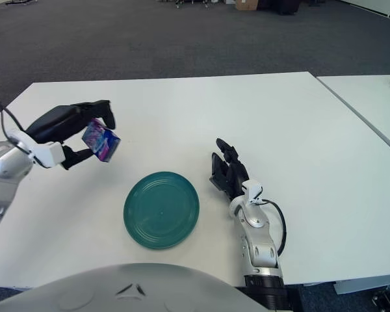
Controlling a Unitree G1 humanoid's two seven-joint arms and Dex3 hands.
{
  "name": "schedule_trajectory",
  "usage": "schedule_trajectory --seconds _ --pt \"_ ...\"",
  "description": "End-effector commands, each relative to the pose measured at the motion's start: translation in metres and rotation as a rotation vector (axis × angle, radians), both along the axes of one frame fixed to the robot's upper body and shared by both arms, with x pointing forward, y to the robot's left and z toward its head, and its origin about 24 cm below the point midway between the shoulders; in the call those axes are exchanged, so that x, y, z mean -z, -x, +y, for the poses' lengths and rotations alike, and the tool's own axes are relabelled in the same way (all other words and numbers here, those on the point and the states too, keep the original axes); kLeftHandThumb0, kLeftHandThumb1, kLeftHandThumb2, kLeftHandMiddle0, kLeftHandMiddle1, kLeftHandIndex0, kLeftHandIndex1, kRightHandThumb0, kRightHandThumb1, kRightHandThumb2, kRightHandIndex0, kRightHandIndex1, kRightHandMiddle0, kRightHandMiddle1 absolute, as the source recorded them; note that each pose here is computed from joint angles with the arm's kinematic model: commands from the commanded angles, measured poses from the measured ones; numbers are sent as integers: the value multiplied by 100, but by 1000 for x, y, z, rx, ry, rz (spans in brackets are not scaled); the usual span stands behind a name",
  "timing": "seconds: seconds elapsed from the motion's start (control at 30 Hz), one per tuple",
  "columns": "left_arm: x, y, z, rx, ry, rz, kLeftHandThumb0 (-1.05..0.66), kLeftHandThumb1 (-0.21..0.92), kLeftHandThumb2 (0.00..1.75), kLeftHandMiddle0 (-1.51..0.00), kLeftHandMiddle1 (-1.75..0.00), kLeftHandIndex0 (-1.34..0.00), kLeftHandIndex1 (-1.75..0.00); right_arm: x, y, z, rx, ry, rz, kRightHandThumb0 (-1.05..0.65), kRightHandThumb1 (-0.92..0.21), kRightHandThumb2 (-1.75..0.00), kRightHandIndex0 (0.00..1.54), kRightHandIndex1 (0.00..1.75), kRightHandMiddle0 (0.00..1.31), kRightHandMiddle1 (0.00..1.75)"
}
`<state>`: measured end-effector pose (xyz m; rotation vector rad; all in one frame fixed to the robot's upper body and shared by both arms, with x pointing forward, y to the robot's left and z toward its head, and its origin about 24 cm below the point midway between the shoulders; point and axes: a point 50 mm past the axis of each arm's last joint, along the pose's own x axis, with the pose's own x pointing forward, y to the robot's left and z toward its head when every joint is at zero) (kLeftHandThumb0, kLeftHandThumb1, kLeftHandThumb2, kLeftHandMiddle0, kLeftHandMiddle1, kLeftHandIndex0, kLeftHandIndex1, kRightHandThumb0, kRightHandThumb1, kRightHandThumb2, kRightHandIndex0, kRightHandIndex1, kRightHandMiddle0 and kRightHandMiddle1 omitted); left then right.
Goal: Put the gum into the plate.
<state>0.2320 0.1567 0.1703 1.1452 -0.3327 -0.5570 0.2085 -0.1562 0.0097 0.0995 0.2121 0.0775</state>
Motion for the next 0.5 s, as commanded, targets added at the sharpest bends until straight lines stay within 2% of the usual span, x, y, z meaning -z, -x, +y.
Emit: schedule_trajectory --seconds 0.0,0.07,0.33,0.4,0.47 --pt "-3 2 -10 29 3 -15 0 13 152 -74 -170 -54 -175 15 7 2 -4 -11 89 -66 -92 -85 17 0 0 37" --pt "2 3 -19 67 12 -9 0 16 150 -71 -172 -52 -175 15 8 3 -5 -10 90 -65 -92 -86 18 0 0 38" --pt "18 8 -55 207 -1 -8 0 7 160 -77 -174 -59 -174 15 11 6 -3 -13 89 -66 -92 -86 18 0 0 39" --pt "19 10 -61 241 -11 8 0 7 160 -77 -175 -59 -174 16 12 7 2 -18 88 -66 -92 -86 19 1 0 40" --pt "20 13 -67 273 -21 30 0 12 155 -73 -175 -55 -175 16 13 8 6 -20 88 -66 -92 -87 19 1 0 41"
